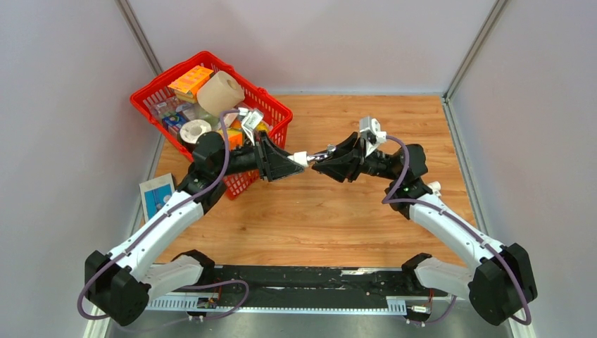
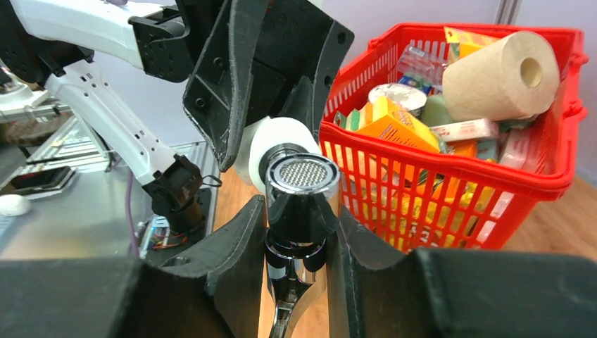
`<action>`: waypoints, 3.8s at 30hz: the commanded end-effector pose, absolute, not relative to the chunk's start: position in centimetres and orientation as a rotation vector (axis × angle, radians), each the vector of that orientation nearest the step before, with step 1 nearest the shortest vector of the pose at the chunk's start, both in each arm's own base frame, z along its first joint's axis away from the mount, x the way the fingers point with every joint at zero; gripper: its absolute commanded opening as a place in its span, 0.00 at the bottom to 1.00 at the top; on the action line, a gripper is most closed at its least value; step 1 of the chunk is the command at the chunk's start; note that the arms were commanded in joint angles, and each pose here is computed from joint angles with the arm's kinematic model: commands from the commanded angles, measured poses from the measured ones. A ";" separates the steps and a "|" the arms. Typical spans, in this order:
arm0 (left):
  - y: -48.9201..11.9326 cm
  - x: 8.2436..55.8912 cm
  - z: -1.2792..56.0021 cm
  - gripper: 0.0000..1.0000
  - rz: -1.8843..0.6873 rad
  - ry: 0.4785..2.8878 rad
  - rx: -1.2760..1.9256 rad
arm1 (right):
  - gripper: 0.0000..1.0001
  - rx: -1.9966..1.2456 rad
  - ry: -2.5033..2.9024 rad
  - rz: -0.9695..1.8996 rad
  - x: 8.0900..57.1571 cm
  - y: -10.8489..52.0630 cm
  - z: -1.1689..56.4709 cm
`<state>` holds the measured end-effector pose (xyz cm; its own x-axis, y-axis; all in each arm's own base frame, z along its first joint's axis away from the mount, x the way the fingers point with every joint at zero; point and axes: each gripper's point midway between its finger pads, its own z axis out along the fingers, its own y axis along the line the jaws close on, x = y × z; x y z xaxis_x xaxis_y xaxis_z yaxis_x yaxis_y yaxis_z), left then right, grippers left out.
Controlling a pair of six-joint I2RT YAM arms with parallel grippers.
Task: Install the water faucets
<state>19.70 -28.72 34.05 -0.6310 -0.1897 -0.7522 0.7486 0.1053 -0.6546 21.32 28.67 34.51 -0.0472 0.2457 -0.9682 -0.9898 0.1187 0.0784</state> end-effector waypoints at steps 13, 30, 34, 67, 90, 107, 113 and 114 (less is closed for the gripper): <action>-25.3 22.1 33.5 0.00 -0.567 1.272 0.954 | 0.00 -0.718 1.339 1.611 21.1 29.8 37.1; -21.7 24.0 29.7 0.00 0.621 0.897 1.017 | 0.00 -0.485 1.749 1.774 22.9 31.1 32.4; -21.7 23.6 29.9 0.00 0.494 0.939 0.954 | 0.00 -0.495 1.726 1.724 23.2 30.9 32.9; -26.9 16.6 33.3 0.00 -0.965 1.325 0.974 | 0.87 -1.409 0.734 0.737 17.3 25.6 34.7; -28.9 16.2 33.8 0.00 -1.153 1.360 1.076 | 0.54 -1.510 0.850 0.723 17.2 28.7 31.6; -26.4 17.5 31.9 0.00 -0.923 1.189 0.976 | 0.00 -1.122 1.198 1.366 17.7 30.4 37.0; -25.0 17.9 31.5 0.00 -0.869 1.160 0.876 | 0.00 -1.062 1.253 1.407 18.5 30.9 37.5; -24.8 17.9 31.6 0.00 -0.858 1.153 0.869 | 0.00 -1.053 1.273 1.422 18.7 31.0 37.4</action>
